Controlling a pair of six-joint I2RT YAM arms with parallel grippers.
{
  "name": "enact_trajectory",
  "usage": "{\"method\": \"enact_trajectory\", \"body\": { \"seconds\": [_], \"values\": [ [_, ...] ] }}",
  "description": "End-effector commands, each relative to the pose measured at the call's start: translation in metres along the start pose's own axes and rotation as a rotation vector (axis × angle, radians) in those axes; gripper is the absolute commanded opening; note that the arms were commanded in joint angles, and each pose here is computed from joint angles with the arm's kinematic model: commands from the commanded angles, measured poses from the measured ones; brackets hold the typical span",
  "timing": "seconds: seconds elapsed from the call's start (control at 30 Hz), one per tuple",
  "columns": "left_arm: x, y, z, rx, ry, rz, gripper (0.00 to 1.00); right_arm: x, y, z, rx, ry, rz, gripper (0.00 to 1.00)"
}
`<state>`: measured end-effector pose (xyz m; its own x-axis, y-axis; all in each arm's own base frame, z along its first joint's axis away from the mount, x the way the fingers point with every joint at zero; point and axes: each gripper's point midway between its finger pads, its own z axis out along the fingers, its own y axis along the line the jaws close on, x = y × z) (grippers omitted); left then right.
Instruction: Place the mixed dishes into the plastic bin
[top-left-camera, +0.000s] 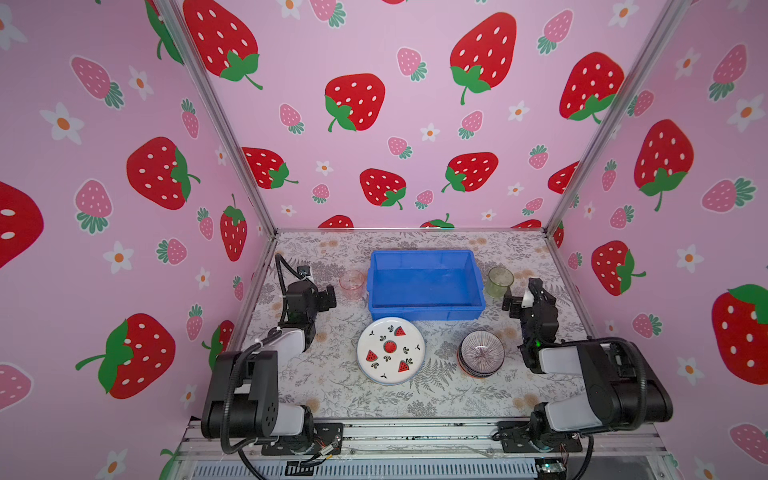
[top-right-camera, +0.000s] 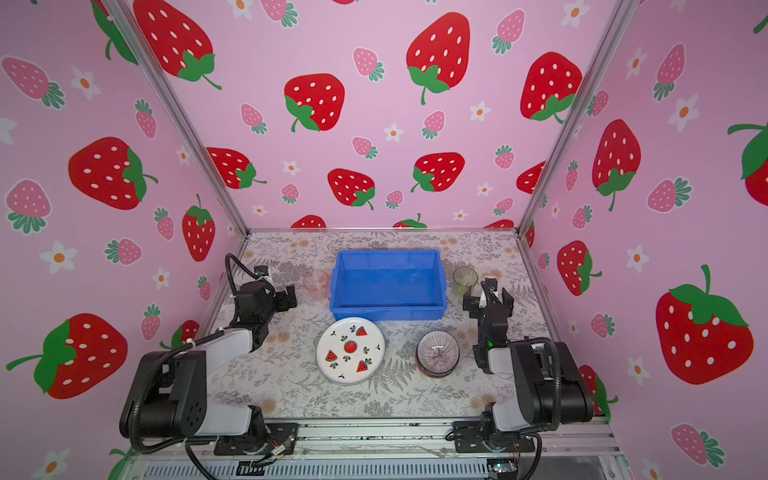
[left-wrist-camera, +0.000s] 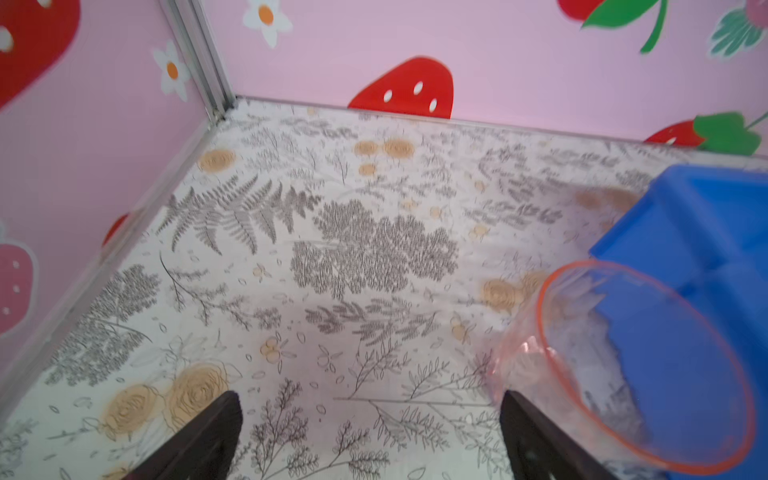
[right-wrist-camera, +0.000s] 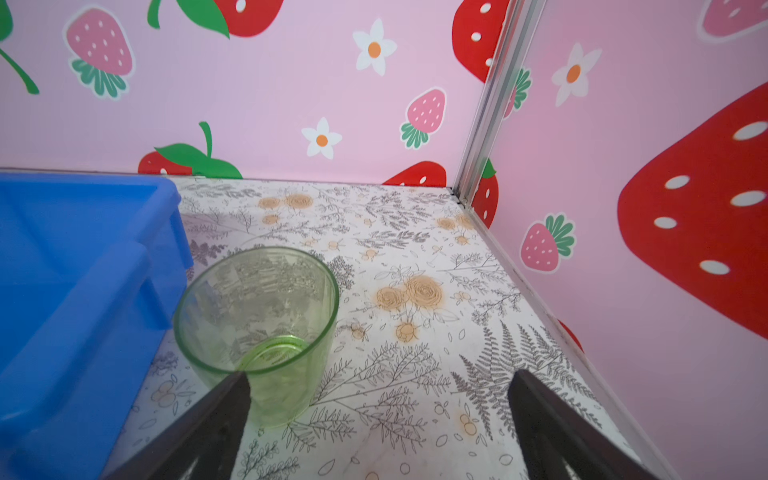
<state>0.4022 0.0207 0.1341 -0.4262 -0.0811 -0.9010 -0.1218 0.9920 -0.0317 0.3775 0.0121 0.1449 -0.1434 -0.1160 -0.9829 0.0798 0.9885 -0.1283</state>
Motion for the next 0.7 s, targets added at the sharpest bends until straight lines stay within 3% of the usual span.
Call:
{"method": "enact_trajectory", "body": {
  "seconds": [0.0,0.1,0.3,0.47,0.6,0.67],
  "values": [
    [-0.033,0.006,-0.021,-0.047,0.014,-0.058,0.99,-0.019,-0.001,0.000,-0.008,0.023,0.019,0.99],
    [-0.059,0.008,-0.040,-0.054,0.032,-0.128,0.99,-0.045,0.002,-0.003,-0.047,0.033,0.038,0.99],
    [-0.102,-0.006,-0.076,0.033,0.053,-0.163,0.99,-0.094,0.014,-0.016,-0.159,0.062,0.091,0.99],
    [-0.103,-0.011,-0.093,0.078,0.133,-0.159,0.99,-0.107,0.021,-0.026,-0.203,0.153,0.136,0.99],
    [-0.103,-0.042,-0.104,0.267,0.184,-0.117,0.99,-0.103,0.017,-0.037,-0.180,0.288,0.193,0.99],
    [-0.104,-0.048,-0.107,0.296,0.196,-0.132,0.99,-0.101,0.019,-0.044,-0.192,0.343,0.201,0.99]
  ]
}}
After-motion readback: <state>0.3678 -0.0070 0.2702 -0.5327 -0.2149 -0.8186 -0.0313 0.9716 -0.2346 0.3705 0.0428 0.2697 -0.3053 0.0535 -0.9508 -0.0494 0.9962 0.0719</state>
